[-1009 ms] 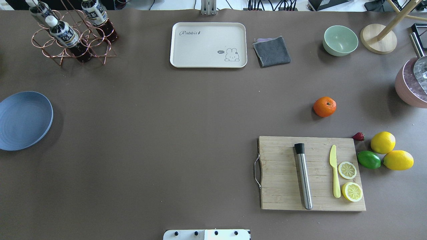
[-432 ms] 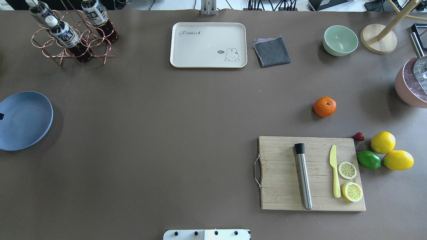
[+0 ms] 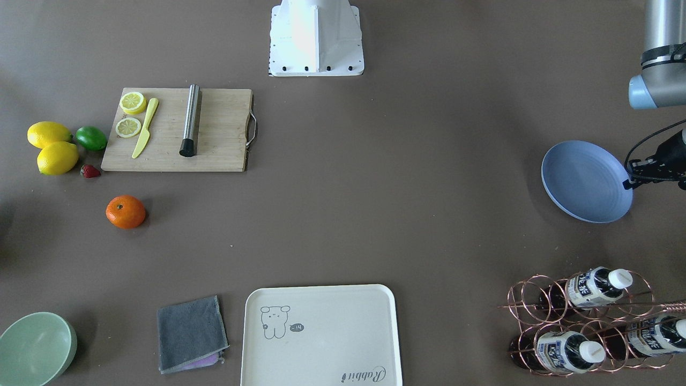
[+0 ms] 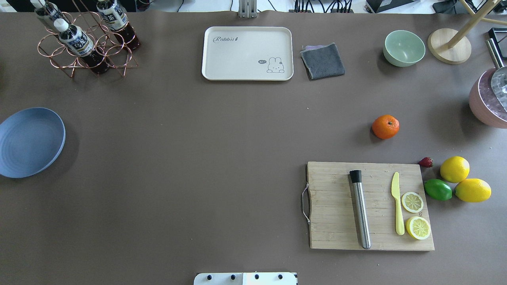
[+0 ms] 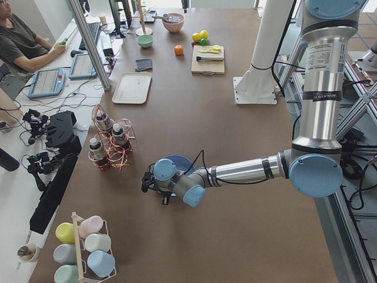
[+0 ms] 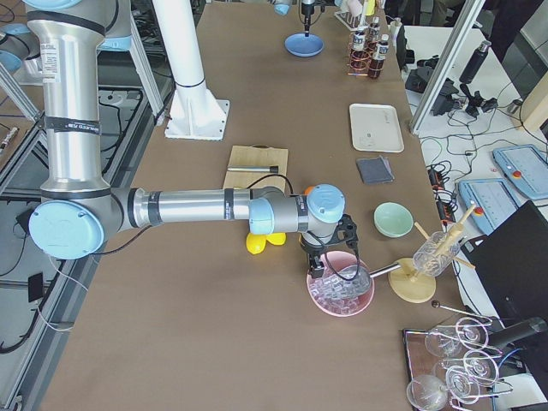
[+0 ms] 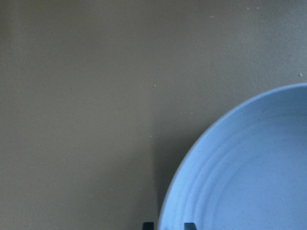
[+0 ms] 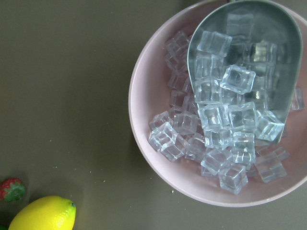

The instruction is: Pick orange to plate

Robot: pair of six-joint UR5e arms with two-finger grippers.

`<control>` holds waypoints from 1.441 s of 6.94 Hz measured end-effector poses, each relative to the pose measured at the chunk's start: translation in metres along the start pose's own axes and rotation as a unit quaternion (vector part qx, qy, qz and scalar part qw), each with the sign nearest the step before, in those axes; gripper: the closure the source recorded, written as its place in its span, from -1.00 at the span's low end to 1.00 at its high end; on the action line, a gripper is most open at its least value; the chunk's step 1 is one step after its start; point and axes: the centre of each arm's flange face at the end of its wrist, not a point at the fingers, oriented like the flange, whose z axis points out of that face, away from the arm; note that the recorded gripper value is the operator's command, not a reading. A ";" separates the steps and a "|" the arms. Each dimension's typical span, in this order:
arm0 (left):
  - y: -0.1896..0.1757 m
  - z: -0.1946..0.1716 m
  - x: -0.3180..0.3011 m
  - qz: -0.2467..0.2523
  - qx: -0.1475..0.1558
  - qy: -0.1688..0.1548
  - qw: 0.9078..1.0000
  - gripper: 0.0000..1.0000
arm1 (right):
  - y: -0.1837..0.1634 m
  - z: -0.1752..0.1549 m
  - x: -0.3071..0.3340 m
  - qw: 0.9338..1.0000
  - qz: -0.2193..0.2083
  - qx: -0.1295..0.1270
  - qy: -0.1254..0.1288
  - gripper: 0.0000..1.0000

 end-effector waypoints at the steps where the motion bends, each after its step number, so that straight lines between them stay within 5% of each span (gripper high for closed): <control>1: -0.003 -0.004 0.008 -0.006 0.004 0.004 1.000 1.00 | -0.001 -0.002 -0.001 1.000 -0.001 0.001 -0.001 -1.00; 4: -0.040 -0.050 0.103 -0.059 0.015 0.087 0.994 1.00 | -0.020 -0.009 -0.021 1.000 -0.008 0.011 -0.003 -1.00; 6: -0.056 -0.061 0.251 -0.115 0.008 0.133 0.984 1.00 | -0.057 -0.006 -0.081 1.000 0.016 0.012 -0.011 -1.00; 8: -0.059 -0.055 0.400 -0.154 0.010 0.129 0.980 1.00 | -0.090 -0.002 -0.153 0.999 0.038 0.012 -0.024 -1.00; 10: -0.024 -0.023 0.522 -0.171 0.015 0.121 0.978 1.00 | -0.116 0.004 -0.232 0.997 0.061 0.009 -0.040 -1.00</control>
